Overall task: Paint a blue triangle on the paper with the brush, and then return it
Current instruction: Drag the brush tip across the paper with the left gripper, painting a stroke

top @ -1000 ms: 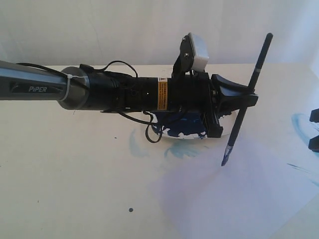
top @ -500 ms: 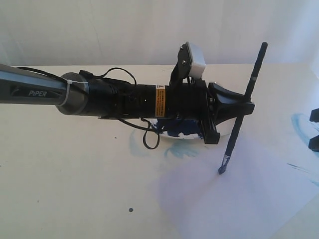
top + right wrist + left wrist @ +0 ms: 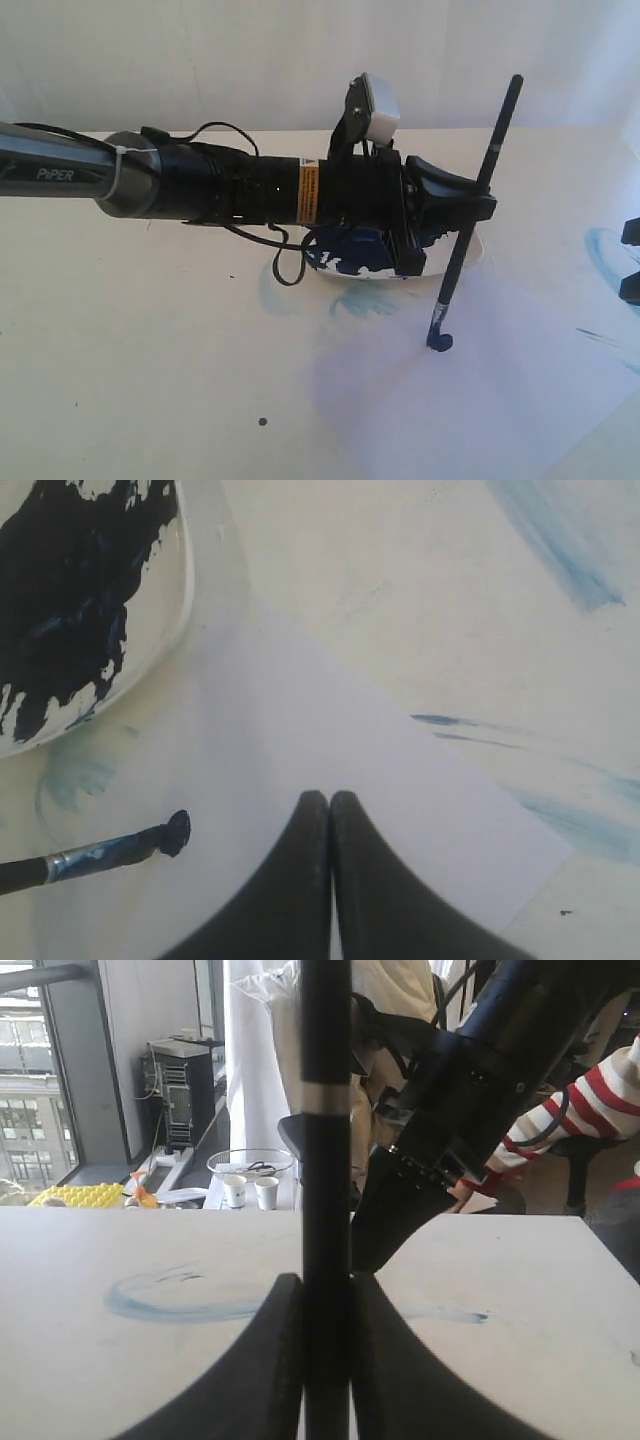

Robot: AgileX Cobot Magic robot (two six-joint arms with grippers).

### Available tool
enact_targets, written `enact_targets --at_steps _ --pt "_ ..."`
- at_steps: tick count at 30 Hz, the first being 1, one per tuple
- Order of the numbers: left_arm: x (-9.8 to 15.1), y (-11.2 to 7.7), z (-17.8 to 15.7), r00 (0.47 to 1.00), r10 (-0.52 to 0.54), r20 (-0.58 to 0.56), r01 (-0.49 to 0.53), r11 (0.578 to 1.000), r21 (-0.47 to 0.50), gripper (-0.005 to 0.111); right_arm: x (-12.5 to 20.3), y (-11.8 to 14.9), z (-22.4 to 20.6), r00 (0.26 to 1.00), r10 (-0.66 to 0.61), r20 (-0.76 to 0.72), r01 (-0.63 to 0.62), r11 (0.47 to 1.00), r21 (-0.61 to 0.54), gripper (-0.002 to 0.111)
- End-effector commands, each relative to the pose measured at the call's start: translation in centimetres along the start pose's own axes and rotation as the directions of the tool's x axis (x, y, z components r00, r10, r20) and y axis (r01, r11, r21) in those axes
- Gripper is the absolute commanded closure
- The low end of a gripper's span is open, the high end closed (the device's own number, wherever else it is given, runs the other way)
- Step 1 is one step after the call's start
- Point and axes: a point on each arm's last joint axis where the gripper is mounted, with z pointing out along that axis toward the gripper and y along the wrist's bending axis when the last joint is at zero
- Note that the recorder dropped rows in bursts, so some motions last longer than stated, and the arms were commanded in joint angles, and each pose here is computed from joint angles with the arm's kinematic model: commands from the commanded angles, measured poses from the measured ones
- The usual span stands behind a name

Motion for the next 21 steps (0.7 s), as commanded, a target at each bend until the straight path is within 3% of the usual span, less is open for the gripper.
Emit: enact_targets --at_steps 1,6,15,21 --pt "-1.1 -0.2 -0.5 1.0 -0.024 0.007 0.024 1.0 0.003 0.107 -0.2 -0.1 -0.1 1.0 0.013 0.015 -0.013 1.0 0.003 0.108" --pt "-0.9 -0.3 -0.5 1.0 -0.025 -0.006 0.025 1.0 0.013 0.107 -0.2 -0.1 -0.1 1.0 0.013 0.015 -0.013 1.0 0.003 0.108" --pt "-1.7 -0.1 -0.1 0.997 0.025 0.072 -0.022 0.999 -0.039 0.107 -0.2 -0.1 -0.1 1.0 0.013 0.015 -0.013 1.0 0.003 0.108" --pt "-0.2 0.0 0.3 0.999 -0.004 0.052 0.006 0.999 -0.034 0.107 -0.2 -0.1 -0.1 1.0 0.013 0.015 -0.013 1.0 0.003 0.108"
